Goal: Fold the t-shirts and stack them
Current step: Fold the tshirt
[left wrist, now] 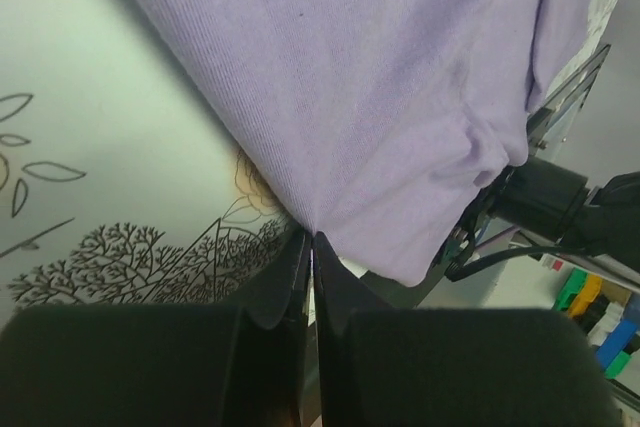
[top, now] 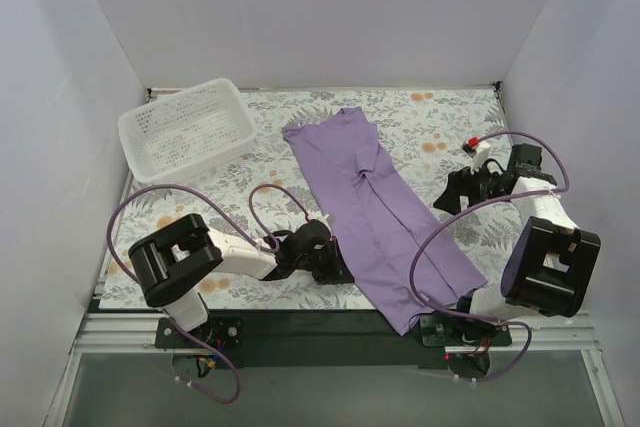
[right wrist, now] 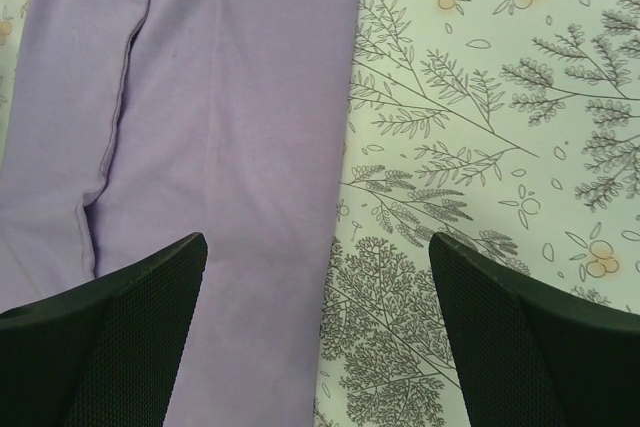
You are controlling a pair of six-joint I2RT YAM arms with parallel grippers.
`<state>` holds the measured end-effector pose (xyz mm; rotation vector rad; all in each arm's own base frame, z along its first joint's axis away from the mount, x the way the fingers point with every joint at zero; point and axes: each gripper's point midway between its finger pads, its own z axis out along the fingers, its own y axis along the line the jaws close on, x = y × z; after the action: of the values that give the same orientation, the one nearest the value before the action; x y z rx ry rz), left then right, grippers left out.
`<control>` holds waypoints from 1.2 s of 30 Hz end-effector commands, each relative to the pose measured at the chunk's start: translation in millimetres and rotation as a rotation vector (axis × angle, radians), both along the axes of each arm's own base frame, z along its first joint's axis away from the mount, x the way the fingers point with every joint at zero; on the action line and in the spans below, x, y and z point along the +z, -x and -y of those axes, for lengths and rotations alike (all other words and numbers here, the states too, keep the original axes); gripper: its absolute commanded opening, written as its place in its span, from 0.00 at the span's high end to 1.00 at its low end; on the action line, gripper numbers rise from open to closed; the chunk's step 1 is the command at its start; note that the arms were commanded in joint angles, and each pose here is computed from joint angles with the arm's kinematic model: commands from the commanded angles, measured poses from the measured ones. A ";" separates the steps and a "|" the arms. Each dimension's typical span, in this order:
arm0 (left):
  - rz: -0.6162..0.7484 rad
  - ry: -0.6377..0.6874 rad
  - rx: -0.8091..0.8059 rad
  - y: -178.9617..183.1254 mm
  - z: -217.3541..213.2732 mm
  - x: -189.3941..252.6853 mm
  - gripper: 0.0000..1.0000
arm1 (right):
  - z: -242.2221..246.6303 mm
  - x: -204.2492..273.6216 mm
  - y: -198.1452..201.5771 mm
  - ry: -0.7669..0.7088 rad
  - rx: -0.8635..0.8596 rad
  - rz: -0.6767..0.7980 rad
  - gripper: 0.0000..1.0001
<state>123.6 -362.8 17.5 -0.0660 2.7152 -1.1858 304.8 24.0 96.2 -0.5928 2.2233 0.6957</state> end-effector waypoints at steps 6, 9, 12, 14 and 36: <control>0.078 -0.099 -0.023 3.2 -39.6 9.4 0.66 | -30.9 9.3 -16.9 0.011 0.129 0.022 0.02; 0.187 -0.119 0.092 -19.3 -61.1 35.0 0.32 | -48.5 10.3 -34.3 -0.022 0.164 -0.008 0.02; 0.292 -0.089 0.203 -46.7 -84.2 63.9 0.21 | -65.9 18.9 -71.7 -0.093 0.155 -0.046 0.02; 0.305 -0.069 0.255 -63.4 -102.5 71.1 0.21 | -79.4 18.4 -106.4 -0.138 0.143 -0.078 0.02; 0.367 -0.054 0.430 -114.0 -144.5 103.4 0.22 | -166.2 -61.5 -247.5 -0.255 -0.106 -0.366 0.45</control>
<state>229.1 -217.4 102.6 -0.3684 2.3119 -0.8814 543.1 191.8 41.6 -0.2944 2.4126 1.0668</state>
